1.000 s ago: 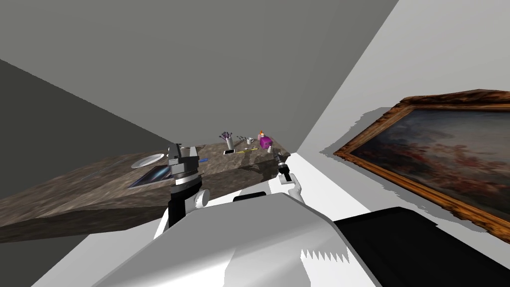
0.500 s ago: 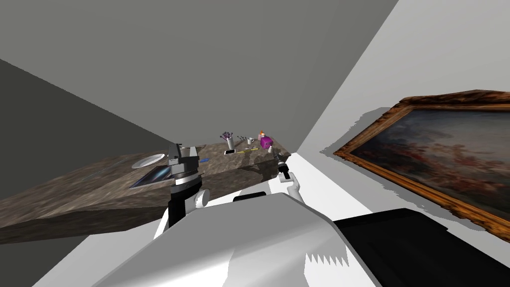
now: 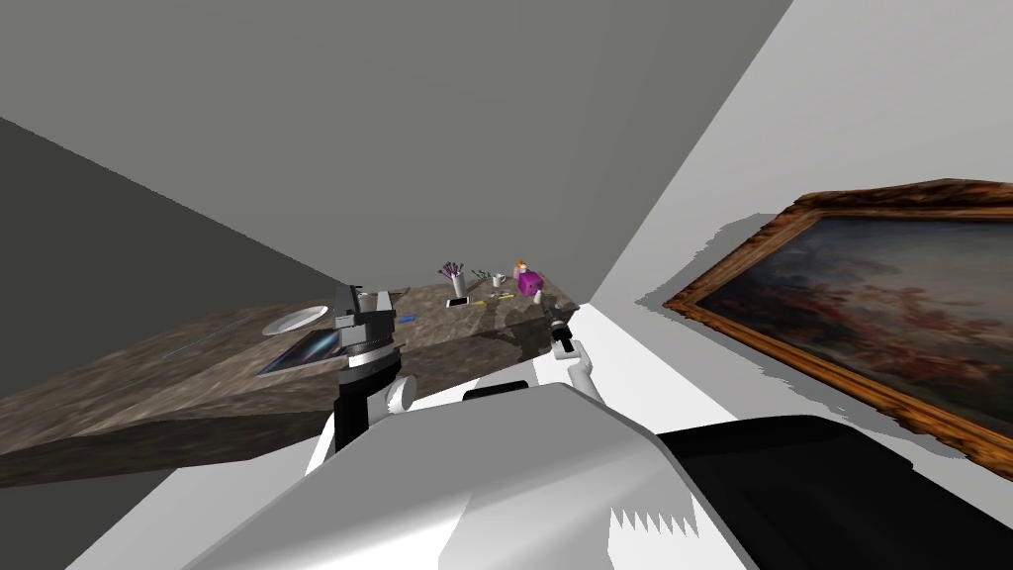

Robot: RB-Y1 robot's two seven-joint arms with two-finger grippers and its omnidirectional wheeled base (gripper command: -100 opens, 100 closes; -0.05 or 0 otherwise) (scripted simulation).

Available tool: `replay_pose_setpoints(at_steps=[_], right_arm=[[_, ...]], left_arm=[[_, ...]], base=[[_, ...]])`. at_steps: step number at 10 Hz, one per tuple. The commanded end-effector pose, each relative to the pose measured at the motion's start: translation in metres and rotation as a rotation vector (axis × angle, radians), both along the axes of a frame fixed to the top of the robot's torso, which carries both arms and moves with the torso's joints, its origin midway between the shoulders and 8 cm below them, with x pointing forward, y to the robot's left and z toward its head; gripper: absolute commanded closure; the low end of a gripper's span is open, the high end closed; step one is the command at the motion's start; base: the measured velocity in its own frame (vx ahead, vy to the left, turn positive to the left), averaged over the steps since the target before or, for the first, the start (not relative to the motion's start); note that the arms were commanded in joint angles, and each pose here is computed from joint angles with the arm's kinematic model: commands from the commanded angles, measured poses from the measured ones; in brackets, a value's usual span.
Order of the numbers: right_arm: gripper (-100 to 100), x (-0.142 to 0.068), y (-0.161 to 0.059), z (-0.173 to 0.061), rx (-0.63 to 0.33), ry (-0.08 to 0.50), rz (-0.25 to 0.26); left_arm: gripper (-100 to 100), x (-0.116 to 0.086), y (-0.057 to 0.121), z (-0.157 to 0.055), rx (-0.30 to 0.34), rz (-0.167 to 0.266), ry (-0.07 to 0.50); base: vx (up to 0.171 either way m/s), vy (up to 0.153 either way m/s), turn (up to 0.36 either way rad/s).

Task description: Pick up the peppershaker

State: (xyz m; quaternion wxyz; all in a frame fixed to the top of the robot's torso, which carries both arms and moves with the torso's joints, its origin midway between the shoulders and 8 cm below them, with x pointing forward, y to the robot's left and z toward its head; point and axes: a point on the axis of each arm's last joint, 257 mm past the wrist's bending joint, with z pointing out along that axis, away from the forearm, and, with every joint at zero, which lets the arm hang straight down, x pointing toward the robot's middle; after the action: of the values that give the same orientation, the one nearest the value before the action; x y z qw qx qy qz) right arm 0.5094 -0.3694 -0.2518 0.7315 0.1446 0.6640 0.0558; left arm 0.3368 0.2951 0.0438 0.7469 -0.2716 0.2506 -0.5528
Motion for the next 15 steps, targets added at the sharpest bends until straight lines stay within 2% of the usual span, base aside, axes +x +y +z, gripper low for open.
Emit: replay_pose_setpoints(at_steps=[1, 8, 10, 15], right_arm=[[-100, 0.007, -0.007, -0.008, -0.045, 0.031, -0.02], [-100, 0.021, -0.02, -0.028, -0.166, 0.11, -0.062], [-100, 0.03, -0.024, -0.039, -0.207, 0.152, -0.081], [-100, 0.041, -0.025, -0.052, -0.288, 0.211, -0.098]], left_arm=[[0, 0.0, 0.0, 0.0, 0.0, 0.0, 0.0], [0, 0.0, 0.0, 0.0, 0.0, 0.0, 0.0], [0, 0.0, 0.0, 0.0, 0.0, 0.0, 0.0], [0, 0.0, 0.0, 0.0, 0.0, 0.0, 0.0]], base=[[0.014, 0.018, -0.003], [0.016, 0.013, 0.0], [0.029, 0.014, 0.004], [0.032, 0.006, 0.005]])
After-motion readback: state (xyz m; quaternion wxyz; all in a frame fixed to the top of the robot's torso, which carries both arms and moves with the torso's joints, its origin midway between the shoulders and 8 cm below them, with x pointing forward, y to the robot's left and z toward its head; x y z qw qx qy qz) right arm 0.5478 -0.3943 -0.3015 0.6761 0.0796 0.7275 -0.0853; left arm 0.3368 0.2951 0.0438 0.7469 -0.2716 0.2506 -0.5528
